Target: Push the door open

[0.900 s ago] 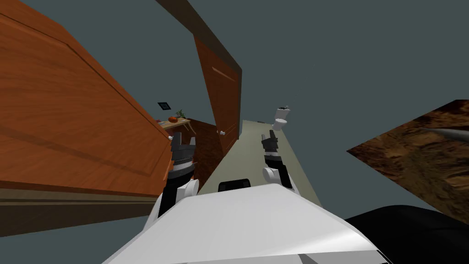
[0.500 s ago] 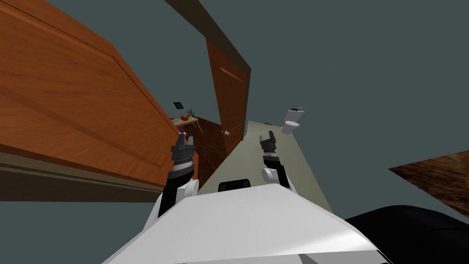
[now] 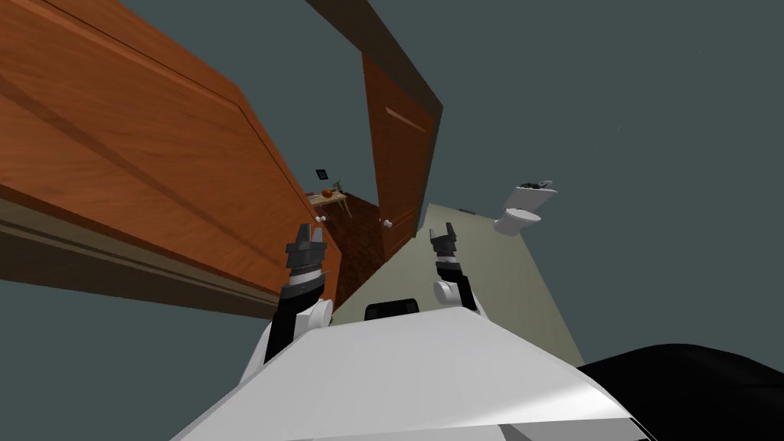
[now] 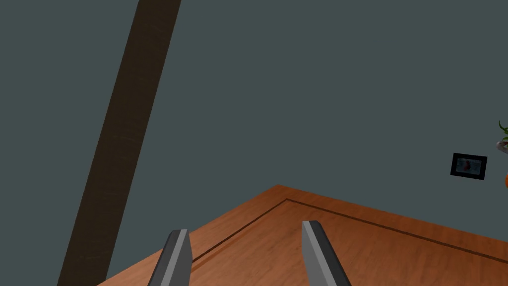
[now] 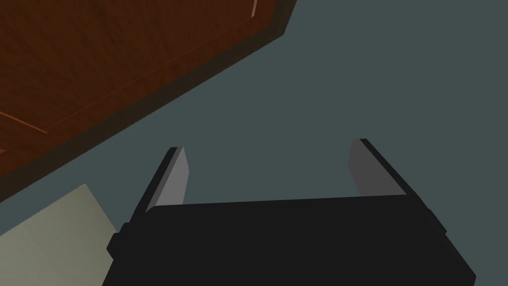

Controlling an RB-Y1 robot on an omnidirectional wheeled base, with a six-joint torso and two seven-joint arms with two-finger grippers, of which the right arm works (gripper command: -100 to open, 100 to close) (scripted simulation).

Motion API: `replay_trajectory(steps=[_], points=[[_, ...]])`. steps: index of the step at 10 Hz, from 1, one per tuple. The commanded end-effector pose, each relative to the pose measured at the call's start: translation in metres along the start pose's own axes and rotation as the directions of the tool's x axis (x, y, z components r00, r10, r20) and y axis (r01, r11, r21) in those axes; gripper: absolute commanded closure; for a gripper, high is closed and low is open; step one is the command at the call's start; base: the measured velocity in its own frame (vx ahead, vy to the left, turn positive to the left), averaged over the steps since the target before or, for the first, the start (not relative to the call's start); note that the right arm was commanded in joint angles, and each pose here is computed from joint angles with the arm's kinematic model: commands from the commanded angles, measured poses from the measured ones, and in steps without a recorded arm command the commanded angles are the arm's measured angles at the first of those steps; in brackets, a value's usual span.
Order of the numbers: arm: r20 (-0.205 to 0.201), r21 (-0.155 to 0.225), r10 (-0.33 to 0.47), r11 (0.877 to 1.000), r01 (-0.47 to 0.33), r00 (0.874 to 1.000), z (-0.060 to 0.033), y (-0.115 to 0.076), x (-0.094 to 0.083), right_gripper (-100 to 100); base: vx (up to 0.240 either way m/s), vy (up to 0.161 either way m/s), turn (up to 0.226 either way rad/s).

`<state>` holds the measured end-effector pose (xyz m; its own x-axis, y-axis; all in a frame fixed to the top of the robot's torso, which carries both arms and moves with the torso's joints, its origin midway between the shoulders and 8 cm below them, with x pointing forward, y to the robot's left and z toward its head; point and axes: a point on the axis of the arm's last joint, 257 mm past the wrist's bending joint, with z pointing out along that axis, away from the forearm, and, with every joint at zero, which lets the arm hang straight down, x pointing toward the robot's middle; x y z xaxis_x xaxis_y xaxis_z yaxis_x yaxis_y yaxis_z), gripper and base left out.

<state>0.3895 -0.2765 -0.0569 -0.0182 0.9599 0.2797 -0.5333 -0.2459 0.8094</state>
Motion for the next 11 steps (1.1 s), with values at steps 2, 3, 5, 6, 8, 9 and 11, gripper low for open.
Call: replay_trajectory(steps=[2,3,5,6,8,9,11], points=[[0.006,0.009,0.061,0.998,-0.061,0.998,-0.0026,-0.012,-0.003,-100,0.067,-0.078,0.217],[0.009,0.013,0.083,0.996,-0.083,0.997,-0.0039,-0.017,-0.004,-100,0.062,-0.055,0.201],[0.018,0.02,0.132,0.991,-0.132,0.991,-0.007,-0.027,-0.007,-100,0.062,-0.061,0.177],[0.023,0.024,0.156,0.987,-0.156,0.988,-0.0087,-0.032,-0.008,-100,0.062,-0.074,0.235],[0.035,0.03,0.202,0.979,-0.203,0.979,-0.0121,-0.042,-0.01,-100,0.063,-0.071,0.22],[0.042,0.033,0.228,0.973,-0.229,0.973,-0.0141,-0.048,-0.012,-100,0.051,-0.088,0.219],[0.058,0.037,0.278,0.959,-0.28,0.959,-0.0184,-0.059,-0.015,-100,0.052,-0.082,0.199]])
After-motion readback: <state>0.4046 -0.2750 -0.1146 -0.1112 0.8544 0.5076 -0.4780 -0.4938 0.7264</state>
